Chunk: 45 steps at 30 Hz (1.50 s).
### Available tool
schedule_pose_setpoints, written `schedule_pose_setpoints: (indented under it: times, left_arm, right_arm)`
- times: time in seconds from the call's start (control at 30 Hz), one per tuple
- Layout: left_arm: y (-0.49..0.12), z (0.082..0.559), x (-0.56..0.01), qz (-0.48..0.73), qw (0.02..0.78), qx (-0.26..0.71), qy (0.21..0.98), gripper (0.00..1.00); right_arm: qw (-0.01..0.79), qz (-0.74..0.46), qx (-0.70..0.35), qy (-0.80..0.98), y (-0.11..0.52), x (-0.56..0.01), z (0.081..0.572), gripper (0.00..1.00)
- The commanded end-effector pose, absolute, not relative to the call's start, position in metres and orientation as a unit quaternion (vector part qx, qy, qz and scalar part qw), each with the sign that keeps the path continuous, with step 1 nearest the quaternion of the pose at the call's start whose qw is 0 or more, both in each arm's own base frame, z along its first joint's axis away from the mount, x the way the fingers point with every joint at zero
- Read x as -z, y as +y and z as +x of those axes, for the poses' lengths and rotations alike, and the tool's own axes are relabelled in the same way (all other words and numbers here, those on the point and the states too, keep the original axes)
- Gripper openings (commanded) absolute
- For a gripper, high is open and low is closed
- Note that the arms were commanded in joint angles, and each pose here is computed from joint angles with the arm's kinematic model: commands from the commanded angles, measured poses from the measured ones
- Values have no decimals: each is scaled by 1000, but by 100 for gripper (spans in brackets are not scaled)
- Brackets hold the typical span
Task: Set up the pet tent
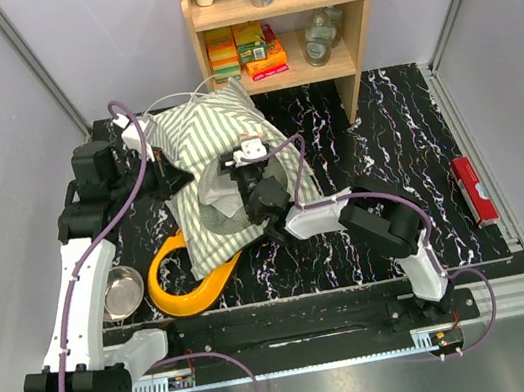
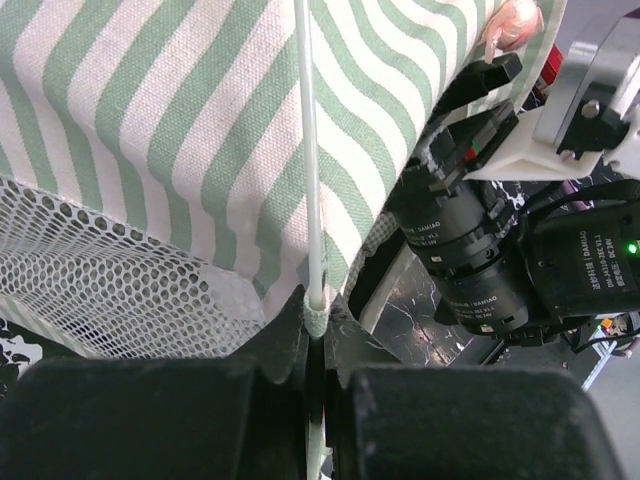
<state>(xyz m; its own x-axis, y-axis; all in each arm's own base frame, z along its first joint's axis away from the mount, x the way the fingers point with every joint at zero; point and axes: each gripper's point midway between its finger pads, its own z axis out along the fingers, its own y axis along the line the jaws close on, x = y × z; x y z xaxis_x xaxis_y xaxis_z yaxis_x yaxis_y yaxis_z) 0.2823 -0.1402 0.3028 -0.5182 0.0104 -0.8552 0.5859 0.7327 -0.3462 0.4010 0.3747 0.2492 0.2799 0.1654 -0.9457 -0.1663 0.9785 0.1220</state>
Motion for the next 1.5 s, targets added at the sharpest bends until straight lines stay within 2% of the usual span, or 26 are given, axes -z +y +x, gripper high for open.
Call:
schedule_pose_setpoints:
  times: [0.0, 0.13, 0.27, 0.4, 0.47, 0.73, 1.07, 1.2, 1.33, 1.47]
  left_arm:
    - [-149, 282, -336, 210, 501, 335, 770, 0]
    - [-150, 281, -337, 212, 501, 336, 769, 0]
    - [-149, 280, -338, 215, 502, 332, 769, 0]
    - [-148, 283, -336, 212, 503, 328, 771, 0]
    - [-147, 285, -335, 211, 507, 323, 771, 0]
    - [-145, 296, -325, 205, 505, 313, 778, 0]
    - [-142, 296, -324, 204, 511, 303, 778, 0]
    - [-140, 296, -322, 204, 512, 298, 779, 0]
    - [-139, 299, -320, 202, 512, 292, 782, 0]
    - [-139, 301, -315, 202, 509, 291, 785, 0]
  right_arm:
    - [830, 135, -154, 518, 347, -309, 413, 61]
    - [827, 178, -167, 507, 337, -316, 424, 32]
    - [829, 170, -171, 505, 332, -316, 425, 1]
    - [833, 101, -191, 509, 336, -309, 410, 0]
    - [828, 17, -227, 512, 349, -304, 389, 0]
    - [664, -230, -370, 607, 406, -291, 312, 0]
    - [447, -344, -509, 650, 430, -290, 260, 0]
    - [388, -382, -472, 694, 418, -269, 249, 0]
    - [357, -417, -466, 693, 400, -284, 225, 0]
    - [326, -458, -511, 650, 388, -313, 186, 3]
